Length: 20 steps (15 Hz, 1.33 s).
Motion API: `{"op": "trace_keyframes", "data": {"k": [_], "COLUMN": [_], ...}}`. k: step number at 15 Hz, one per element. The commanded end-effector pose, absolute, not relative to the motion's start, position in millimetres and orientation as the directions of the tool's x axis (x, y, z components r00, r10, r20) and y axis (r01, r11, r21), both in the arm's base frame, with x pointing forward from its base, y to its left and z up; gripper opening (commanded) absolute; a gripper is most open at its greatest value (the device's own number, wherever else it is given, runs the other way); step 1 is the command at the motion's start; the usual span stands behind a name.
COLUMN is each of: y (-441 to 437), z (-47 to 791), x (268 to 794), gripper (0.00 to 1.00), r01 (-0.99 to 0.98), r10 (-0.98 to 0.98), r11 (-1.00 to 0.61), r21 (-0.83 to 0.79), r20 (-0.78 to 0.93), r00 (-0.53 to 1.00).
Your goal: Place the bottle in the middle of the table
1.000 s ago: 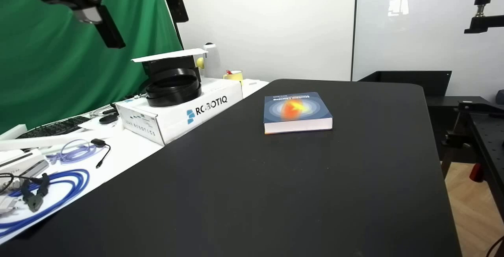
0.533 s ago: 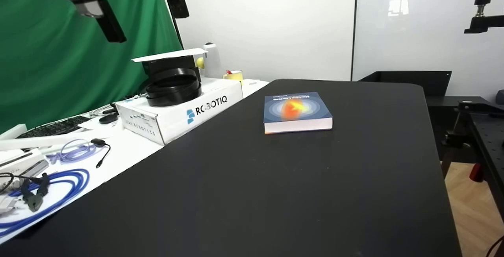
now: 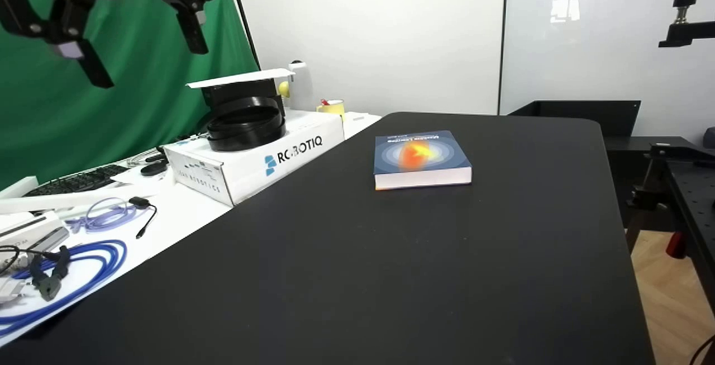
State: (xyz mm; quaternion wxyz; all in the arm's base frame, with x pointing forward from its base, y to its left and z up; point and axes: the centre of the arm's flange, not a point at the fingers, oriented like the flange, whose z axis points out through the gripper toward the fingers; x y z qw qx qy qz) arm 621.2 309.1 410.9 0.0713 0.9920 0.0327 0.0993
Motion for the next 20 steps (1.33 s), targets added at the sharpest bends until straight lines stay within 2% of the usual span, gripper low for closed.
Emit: {"op": "trace_keyframes", "data": {"k": [1,4,9,10,12,20], "y": [347.3,395.4,484.3,452.3,466.3,457.0], "z": [409.7,389.3,356.1,350.6,341.7,338.0], "x": [679.2,679.4,647.2,625.0,617.0,629.7], "gripper": [1.00,1.00,1.00,1.00,1.00,1.00], "r01": [0.045,0.096,0.223,0.195,0.215,0.193], "r10": [0.068,0.113,0.231,0.206,0.226,0.204], "r11": [-0.993,-0.991,-0.972,-0.978,-0.973,-0.978], "r21": [0.113,0.092,0.076,0.080,0.084,0.081], "r20": [0.205,0.205,0.137,0.171,0.163,0.165], "r00": [0.976,0.972,0.963,0.963,0.960,0.965]}}
